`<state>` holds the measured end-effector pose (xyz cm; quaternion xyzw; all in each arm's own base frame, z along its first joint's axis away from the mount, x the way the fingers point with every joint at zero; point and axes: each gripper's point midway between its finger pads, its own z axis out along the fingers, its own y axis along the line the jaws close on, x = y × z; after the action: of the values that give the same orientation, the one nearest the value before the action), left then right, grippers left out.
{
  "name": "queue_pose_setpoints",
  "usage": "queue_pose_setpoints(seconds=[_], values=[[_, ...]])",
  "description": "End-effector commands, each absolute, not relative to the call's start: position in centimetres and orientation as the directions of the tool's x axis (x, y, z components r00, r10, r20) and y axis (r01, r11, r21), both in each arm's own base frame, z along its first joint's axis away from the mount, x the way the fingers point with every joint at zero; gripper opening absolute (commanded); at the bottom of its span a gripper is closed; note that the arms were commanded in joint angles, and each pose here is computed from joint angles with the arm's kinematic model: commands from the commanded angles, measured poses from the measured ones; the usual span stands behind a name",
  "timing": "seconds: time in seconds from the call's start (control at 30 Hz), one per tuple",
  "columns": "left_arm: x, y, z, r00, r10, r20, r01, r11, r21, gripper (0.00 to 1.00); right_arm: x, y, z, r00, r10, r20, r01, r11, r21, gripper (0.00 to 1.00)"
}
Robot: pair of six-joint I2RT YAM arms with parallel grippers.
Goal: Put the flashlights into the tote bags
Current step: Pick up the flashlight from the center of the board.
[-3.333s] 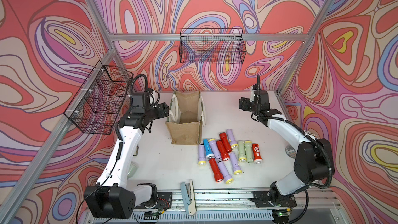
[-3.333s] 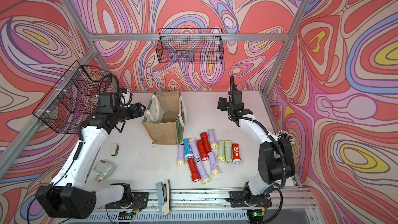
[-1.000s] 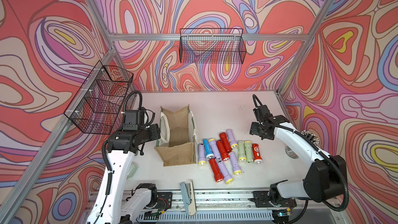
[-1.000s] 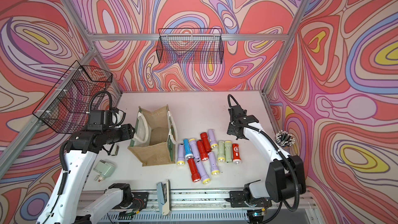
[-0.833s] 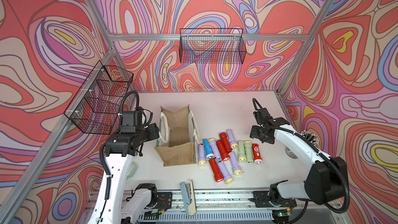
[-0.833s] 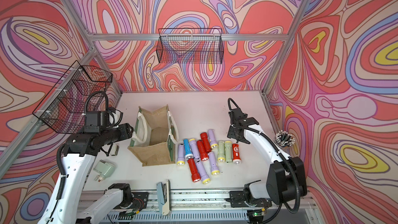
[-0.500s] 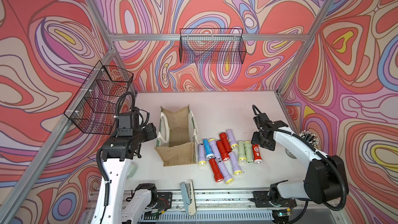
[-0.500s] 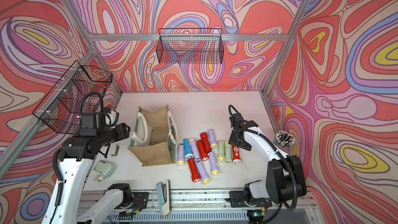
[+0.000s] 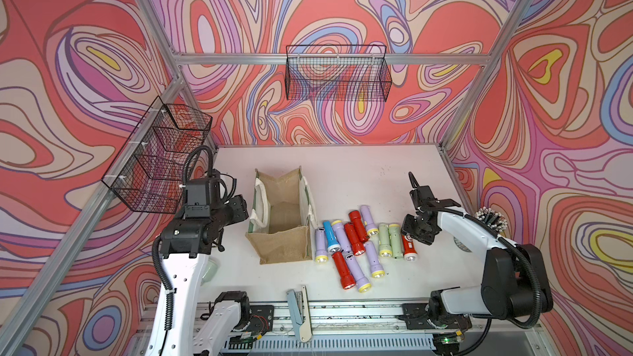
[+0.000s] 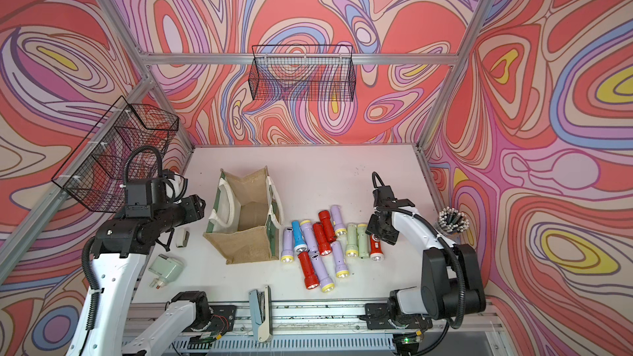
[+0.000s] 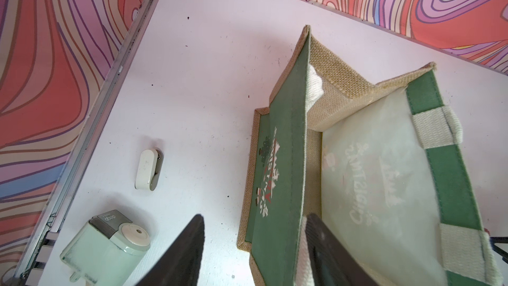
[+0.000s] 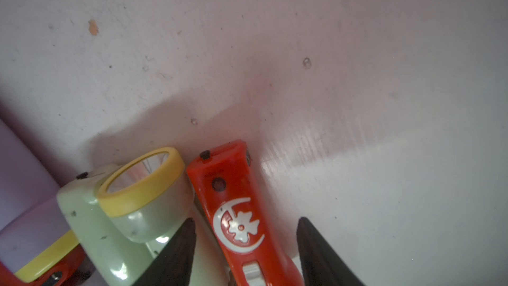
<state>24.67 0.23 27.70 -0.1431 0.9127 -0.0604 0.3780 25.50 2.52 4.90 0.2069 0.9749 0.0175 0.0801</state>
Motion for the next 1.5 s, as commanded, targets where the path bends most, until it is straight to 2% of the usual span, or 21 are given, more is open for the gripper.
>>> queue_pose_setpoints(seconds=[0.0,0.13,0.27,0.43,0.7,0.97,1.2,1.47], values=[[24.9,0.5,28.8,-0.645,-0.323,-0.692,-0.224,0.946,-0.233,0.62,25.3,2.4,4.0,-0.915,0.383,-0.125,0.380,0.924,0.048,0.60],[25.3,0.3,29.2,-0.642,-0.326,-0.694,-0.217,0.945,-0.244,0.62,25.0,2.0,3.1,-0.922,0.373,-0.105,0.374,0.927,0.013,0.59],[25.5,0.1,29.4,-0.639,-0.331,-0.695,-0.210,0.943,-0.256,0.62,25.8,1.7,3.2,-0.922,0.363,-0.132,0.367,0.930,0.001,0.57],[25.7,-0.3,29.3,-0.648,-0.336,-0.683,-0.199,0.941,-0.275,0.61,26.1,1.0,2.6,-0.925,0.361,-0.118,0.370,0.928,-0.055,0.51],[25.7,-0.3,29.5,-0.639,-0.338,-0.691,-0.195,0.940,-0.279,0.61,26.1,0.9,1.7,-0.924,0.367,-0.104,0.375,0.924,-0.069,0.50],[26.0,-0.6,28.8,-0.653,-0.341,-0.676,-0.189,0.938,-0.290,0.61,26.3,0.6,1.6,-0.923,0.370,-0.110,0.379,0.921,-0.087,0.36],[26.2,-0.6,28.2,-0.663,-0.339,-0.668,-0.192,0.939,-0.286,0.61,26.7,-0.1,3.5,-0.919,0.363,-0.153,0.381,0.918,-0.113,0.27],[26.6,-1.2,26.8,-0.717,-0.324,-0.617,-0.175,0.941,-0.290,0.59,28.6,-0.2,8.7,-0.893,0.360,-0.270,0.392,0.917,-0.072,0.21]])
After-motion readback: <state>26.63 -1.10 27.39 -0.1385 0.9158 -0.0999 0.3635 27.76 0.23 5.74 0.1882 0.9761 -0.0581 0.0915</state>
